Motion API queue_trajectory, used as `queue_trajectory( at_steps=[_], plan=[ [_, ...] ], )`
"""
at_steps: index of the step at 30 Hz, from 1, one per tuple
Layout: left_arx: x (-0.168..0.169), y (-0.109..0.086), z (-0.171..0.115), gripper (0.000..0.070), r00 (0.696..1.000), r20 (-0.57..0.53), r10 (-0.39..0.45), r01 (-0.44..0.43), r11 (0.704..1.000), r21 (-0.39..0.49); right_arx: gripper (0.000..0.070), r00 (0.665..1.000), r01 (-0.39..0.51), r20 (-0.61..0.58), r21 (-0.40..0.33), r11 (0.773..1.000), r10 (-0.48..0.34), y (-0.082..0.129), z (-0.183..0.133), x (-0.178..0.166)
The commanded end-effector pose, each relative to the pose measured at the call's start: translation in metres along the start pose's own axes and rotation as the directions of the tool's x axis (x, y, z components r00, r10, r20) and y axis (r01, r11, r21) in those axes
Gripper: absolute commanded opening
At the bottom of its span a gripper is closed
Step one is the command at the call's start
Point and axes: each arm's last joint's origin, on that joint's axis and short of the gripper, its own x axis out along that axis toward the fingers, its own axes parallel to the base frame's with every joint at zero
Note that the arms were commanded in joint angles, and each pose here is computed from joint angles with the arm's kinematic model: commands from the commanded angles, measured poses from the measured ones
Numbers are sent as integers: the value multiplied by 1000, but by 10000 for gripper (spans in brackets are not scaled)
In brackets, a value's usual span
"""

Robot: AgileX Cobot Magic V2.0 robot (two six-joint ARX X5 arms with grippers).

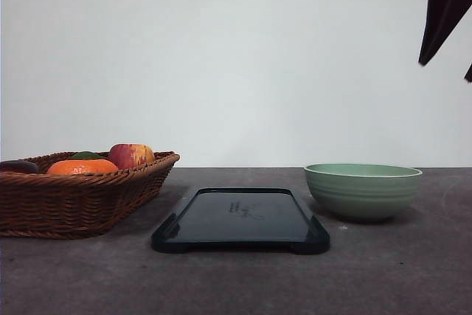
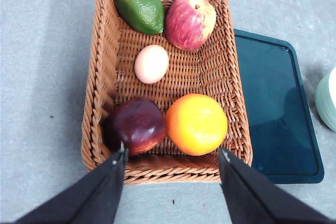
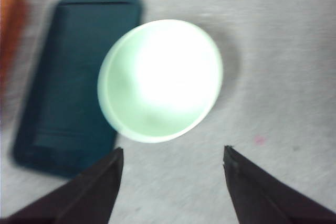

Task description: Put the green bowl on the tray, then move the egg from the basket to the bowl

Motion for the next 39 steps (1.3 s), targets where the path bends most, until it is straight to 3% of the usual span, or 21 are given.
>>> queue_trajectory(
  at_steps=[1,21,24,31,39],
  plan=[
    [-4,-3,7,350,1000,29,-10,10,1000,15,378,1000,12,-8,-7,1000,-12,0,9,6],
    [-4,-4,12,350,996,82,-22,19,999,32,374,987,42,-156,0,999,-42,-24,25,112],
    [-4,-4,12,350,996,81,-22,19,999,31,299,985,44,-164,3,999,-43,-27,25,123],
    [-4,-4,12,350,997,81,-21,19,999,31,0,980,51,-193,13,999,-48,-31,22,136],
    [-4,-4,12,350,997,81,-22,19,999,32,0,988,39,-147,-1,999,-38,-22,30,108]
  ],
)
